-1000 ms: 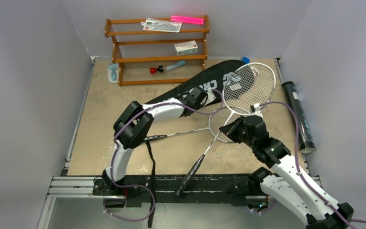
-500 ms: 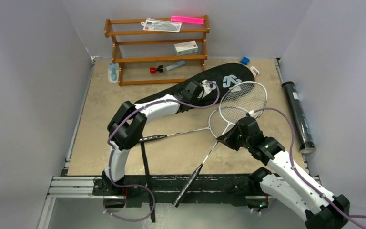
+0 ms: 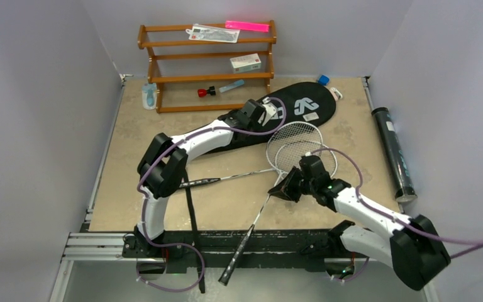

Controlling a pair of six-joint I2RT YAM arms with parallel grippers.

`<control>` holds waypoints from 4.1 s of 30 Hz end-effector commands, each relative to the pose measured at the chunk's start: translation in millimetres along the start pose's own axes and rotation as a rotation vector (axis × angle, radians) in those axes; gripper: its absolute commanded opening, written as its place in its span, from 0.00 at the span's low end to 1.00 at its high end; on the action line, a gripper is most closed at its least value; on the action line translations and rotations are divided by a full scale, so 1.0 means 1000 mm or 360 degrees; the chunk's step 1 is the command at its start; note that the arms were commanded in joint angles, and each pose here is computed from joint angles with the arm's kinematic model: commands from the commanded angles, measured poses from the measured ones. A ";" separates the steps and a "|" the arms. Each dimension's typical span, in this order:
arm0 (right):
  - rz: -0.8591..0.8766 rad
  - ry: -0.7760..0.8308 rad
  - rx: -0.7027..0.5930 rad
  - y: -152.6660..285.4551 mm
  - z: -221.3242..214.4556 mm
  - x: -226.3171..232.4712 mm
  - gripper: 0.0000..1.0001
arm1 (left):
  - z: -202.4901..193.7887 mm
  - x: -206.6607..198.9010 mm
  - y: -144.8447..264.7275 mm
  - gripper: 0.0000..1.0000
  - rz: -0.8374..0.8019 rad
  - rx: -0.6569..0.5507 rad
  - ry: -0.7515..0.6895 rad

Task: Pack up the badminton gear
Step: Open the racket bag at the center of the board, then place the racket in the racket bag.

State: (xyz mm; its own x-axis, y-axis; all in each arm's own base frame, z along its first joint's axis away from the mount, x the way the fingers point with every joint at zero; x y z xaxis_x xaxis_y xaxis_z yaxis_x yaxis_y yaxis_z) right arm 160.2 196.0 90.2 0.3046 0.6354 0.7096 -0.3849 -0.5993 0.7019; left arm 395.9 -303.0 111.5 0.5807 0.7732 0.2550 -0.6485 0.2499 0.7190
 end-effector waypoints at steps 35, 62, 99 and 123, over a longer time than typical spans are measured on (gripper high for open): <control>0.0251 0.0083 0.0293 0.005 -0.041 0.005 0.00 | 0.048 0.013 0.037 0.00 -0.0166 -0.0258 0.0205; 0.0334 0.0123 0.0212 -0.032 0.076 0.075 0.00 | 0.051 0.000 0.053 0.00 -0.0160 -0.0300 0.0063; 0.0397 0.0165 -0.0202 -0.086 0.251 0.090 0.05 | 0.059 -0.030 0.074 0.00 -0.0348 -0.0321 -0.0036; 0.0732 0.0196 -0.0321 -0.082 0.170 0.079 0.54 | 0.051 -0.050 0.055 0.00 -0.0491 -0.0204 0.0089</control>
State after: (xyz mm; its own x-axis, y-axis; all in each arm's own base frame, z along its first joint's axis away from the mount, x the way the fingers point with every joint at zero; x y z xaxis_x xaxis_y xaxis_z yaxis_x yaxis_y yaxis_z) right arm 373.2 196.3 80.8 0.0423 0.4282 0.9027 -0.5793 -0.7256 0.3714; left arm 355.2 -343.3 155.7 0.7232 0.6878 0.0631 -0.5252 0.4883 0.6970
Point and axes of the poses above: each gripper's point midway between its finger pads, its own y axis back along the fingers, its own x axis along the line the jaws close on, z = x × y, the point moved 3 cm from there along y, back along the fingers, and after that the axes turned 4 degrees about y, right-handed, at the moved point
